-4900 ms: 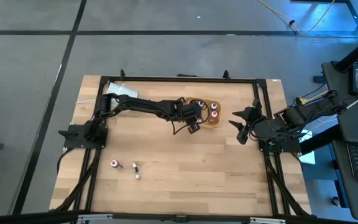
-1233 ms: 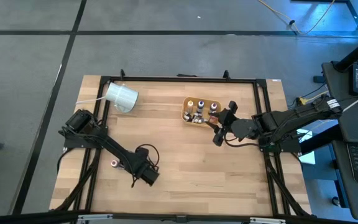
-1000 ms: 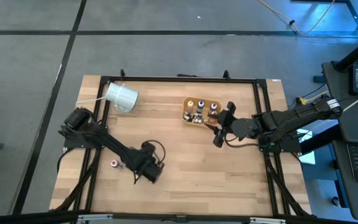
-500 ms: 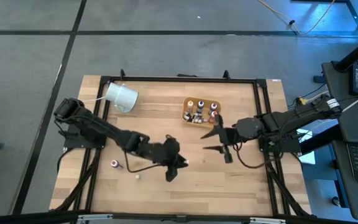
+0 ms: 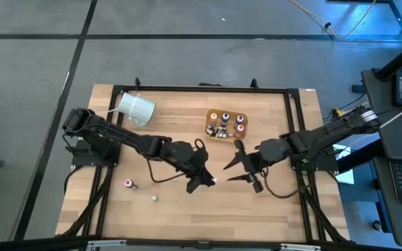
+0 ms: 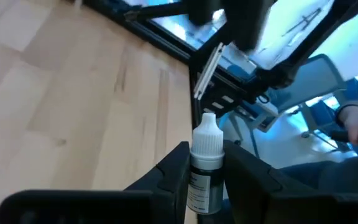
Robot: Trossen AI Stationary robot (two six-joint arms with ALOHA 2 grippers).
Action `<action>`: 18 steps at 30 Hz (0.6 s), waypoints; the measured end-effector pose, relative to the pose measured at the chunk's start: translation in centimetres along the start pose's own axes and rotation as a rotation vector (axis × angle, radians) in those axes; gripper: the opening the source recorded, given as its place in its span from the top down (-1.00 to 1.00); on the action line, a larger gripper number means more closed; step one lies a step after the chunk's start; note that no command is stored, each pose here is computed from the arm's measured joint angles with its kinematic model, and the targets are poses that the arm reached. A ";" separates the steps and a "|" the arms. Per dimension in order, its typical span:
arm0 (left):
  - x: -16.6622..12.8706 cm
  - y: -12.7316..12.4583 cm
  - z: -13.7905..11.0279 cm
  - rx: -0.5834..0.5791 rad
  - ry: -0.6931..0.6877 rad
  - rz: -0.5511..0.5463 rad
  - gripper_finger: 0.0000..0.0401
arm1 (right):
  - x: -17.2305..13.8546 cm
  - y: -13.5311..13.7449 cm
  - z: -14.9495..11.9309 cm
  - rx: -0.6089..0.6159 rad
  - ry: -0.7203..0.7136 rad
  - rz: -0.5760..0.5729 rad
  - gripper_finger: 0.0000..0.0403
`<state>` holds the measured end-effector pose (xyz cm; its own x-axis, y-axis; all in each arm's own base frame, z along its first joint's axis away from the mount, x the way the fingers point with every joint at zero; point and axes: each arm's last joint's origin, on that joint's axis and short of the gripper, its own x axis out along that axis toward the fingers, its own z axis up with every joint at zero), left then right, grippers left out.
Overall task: Pick & Place food coloring
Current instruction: Put the small green food coloring bottle into the yellow bin
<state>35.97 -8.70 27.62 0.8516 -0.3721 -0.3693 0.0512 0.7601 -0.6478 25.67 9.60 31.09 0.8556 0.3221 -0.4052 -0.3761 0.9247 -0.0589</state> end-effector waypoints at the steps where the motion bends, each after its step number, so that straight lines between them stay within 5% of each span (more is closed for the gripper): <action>1: 0.0 0.0 0.1 0.007 0.001 -0.018 0.59 | 0.4 0.0 -0.2 -0.004 0.013 0.001 0.09; 18: -0.2 0.1 0.6 0.010 0.015 -0.080 0.58 | 3.6 -0.9 -0.4 -0.087 -0.068 0.068 0.09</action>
<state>36.15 -8.23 28.01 0.8366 -0.4400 -0.3264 0.1245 0.7329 -0.6688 28.97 9.91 29.31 0.8479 0.3993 -0.3486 -0.4611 0.8801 -0.1134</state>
